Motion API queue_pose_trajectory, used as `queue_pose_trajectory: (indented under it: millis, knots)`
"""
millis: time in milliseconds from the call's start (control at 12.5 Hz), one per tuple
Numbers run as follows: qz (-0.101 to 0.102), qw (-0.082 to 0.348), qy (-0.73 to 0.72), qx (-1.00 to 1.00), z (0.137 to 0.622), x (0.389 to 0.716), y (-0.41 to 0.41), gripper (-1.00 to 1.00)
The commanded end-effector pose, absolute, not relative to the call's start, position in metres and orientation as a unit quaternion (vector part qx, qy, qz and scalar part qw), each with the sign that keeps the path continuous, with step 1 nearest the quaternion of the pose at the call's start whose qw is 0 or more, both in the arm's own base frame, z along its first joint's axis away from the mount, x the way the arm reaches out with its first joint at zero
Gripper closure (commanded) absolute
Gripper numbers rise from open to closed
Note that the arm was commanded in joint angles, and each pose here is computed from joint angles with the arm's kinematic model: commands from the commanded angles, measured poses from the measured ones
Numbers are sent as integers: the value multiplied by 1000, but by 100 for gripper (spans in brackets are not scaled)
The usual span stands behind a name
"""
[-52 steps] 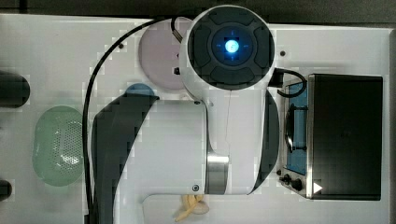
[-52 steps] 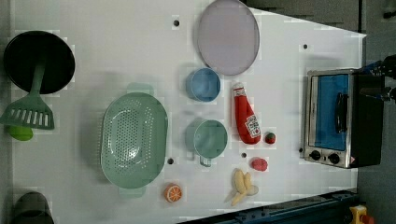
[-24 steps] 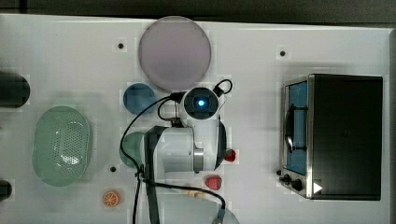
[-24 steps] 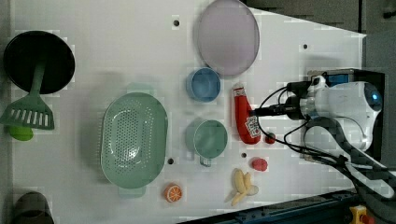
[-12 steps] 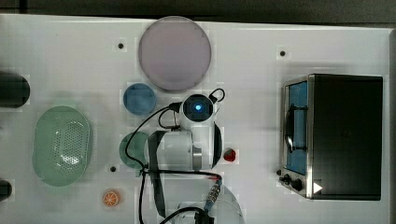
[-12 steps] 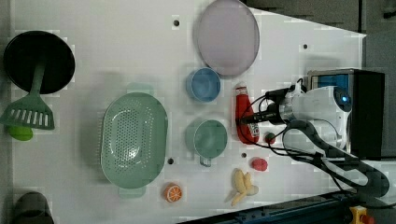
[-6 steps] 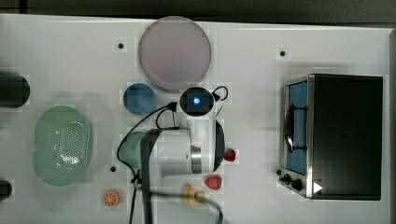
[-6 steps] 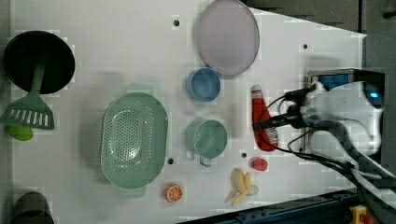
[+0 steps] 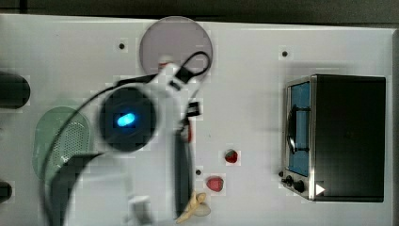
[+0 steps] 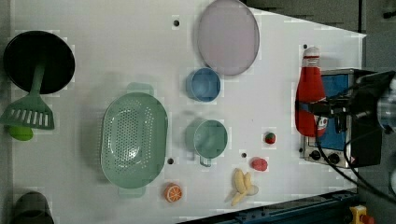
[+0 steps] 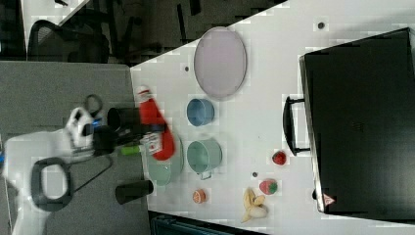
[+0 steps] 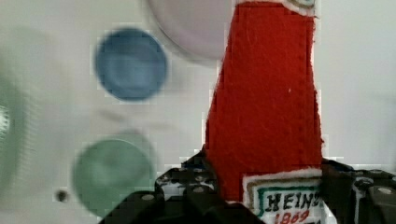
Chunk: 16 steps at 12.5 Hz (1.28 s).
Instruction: Pick Ketchup from the table and place it in strainer.
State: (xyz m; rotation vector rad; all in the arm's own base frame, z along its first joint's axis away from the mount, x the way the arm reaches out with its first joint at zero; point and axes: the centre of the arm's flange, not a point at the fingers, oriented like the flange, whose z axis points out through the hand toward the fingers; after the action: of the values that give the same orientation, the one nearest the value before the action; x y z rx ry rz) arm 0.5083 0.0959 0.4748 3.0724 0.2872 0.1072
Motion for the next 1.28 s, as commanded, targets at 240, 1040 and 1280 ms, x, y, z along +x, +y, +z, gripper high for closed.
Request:
queue_pose_trajectory:
  millis: [240, 1040, 1280]
  knots:
    - [-19, -14, 10, 1000, 413, 469, 256, -25]
    - [-21, -114, 42, 992, 289, 424, 403, -25]
    - [-45, -121, -6, 992, 255, 415, 413, -25]
